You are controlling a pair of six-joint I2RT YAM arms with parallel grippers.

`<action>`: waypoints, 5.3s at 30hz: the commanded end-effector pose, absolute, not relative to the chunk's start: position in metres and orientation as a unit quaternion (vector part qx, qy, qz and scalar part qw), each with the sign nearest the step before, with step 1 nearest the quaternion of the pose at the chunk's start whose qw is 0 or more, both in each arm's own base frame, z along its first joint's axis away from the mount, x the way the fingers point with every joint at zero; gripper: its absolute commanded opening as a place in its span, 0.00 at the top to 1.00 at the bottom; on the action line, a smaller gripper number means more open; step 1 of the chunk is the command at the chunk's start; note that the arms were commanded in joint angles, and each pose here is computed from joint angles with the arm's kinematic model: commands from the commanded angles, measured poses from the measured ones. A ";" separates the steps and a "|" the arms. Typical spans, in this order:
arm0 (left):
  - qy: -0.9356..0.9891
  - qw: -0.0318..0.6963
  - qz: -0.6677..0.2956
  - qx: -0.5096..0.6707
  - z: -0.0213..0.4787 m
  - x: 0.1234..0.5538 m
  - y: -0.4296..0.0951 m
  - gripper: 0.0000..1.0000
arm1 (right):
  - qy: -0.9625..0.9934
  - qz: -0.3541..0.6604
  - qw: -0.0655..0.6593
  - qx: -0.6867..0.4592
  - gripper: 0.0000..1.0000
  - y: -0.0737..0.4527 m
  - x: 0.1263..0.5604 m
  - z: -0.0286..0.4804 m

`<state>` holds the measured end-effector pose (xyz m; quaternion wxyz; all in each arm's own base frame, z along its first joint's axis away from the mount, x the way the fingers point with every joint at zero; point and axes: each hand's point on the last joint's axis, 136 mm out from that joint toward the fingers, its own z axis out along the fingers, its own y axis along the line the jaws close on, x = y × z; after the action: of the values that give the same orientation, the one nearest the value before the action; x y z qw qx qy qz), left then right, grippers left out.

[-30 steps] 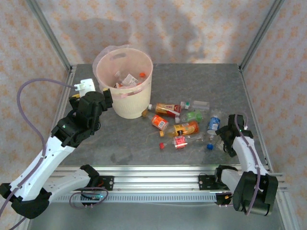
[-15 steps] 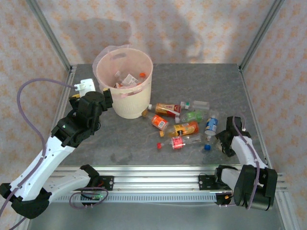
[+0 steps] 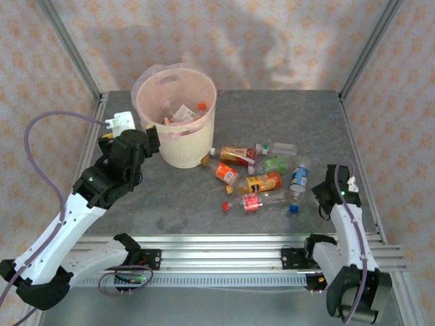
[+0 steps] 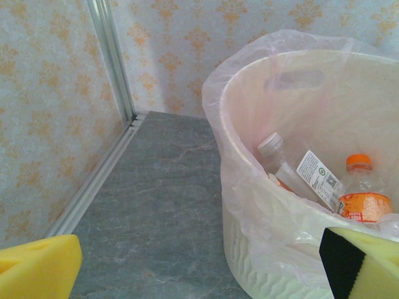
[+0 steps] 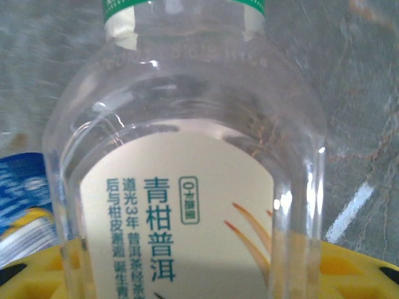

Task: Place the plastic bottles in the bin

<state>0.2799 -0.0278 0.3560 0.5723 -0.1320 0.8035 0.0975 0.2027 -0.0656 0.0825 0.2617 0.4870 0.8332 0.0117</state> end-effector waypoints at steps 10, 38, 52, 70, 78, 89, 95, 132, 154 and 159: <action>0.800 0.585 0.025 -0.133 0.376 0.284 -0.046 0.00 | 0.831 0.187 0.411 0.324 0.58 -0.007 0.248 0.200; 0.814 0.492 -0.305 0.033 0.410 0.317 -0.208 0.00 | 0.802 0.340 0.469 -0.146 0.57 0.266 0.285 0.305; 0.809 0.483 -0.336 0.014 0.409 0.322 -0.217 0.09 | 0.743 0.425 0.470 -0.217 0.57 0.338 0.270 0.345; 0.799 0.461 -0.386 0.007 0.410 0.330 -0.228 0.59 | 0.716 0.468 0.463 -0.230 0.56 0.349 0.254 0.360; 0.790 0.491 -0.368 0.000 0.421 0.335 -0.214 0.80 | 0.735 0.447 0.464 -0.213 0.25 0.340 0.258 0.358; 0.737 0.619 -0.271 -0.016 0.490 0.359 -0.154 0.84 | 0.813 0.290 0.503 -0.039 0.01 0.242 0.275 0.346; 0.705 0.684 -0.179 -0.042 0.518 0.385 -0.115 0.84 | 0.851 0.100 0.504 0.108 0.01 0.140 0.269 0.328; 0.759 0.645 -0.090 -0.028 0.375 0.520 -0.136 0.64 | 0.909 0.040 0.264 0.319 0.01 0.024 0.217 0.148; 0.769 0.634 -0.041 -0.071 0.395 0.519 -0.109 0.23 | 0.918 0.026 0.224 0.326 0.07 0.022 0.213 0.115; 0.764 0.636 -0.045 -0.093 0.417 0.496 -0.098 0.06 | 0.920 0.024 0.219 0.325 0.10 0.022 0.212 0.111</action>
<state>0.5217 -0.1155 0.3735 0.6153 -0.0661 0.7841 -0.0471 0.2146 0.0255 0.1178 0.2243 0.3246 0.9182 0.0336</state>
